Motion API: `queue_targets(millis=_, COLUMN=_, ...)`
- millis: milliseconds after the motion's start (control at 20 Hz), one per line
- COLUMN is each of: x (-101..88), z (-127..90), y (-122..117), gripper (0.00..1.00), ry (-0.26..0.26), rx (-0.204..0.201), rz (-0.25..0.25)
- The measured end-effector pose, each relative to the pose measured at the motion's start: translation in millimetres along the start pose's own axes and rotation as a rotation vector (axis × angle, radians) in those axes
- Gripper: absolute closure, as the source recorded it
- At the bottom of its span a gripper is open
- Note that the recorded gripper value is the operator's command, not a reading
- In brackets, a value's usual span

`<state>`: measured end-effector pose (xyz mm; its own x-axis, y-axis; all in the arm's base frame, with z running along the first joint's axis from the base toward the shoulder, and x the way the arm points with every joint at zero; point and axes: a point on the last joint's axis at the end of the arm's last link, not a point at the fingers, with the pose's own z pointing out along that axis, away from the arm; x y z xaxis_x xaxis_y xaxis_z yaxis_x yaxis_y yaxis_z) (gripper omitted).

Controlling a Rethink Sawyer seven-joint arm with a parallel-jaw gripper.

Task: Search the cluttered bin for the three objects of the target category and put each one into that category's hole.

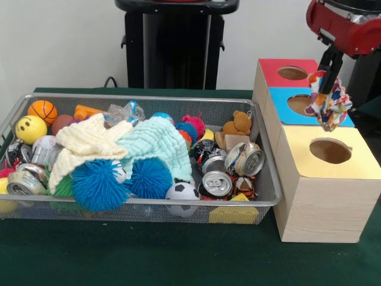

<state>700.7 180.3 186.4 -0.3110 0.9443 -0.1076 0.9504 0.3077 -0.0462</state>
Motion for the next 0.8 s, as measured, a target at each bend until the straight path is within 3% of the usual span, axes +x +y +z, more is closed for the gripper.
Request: queue_targets(millis=800, x=-6.6, z=-53, y=4, gripper=1.0, ry=-0.003, rx=-0.078, rz=-0.009)
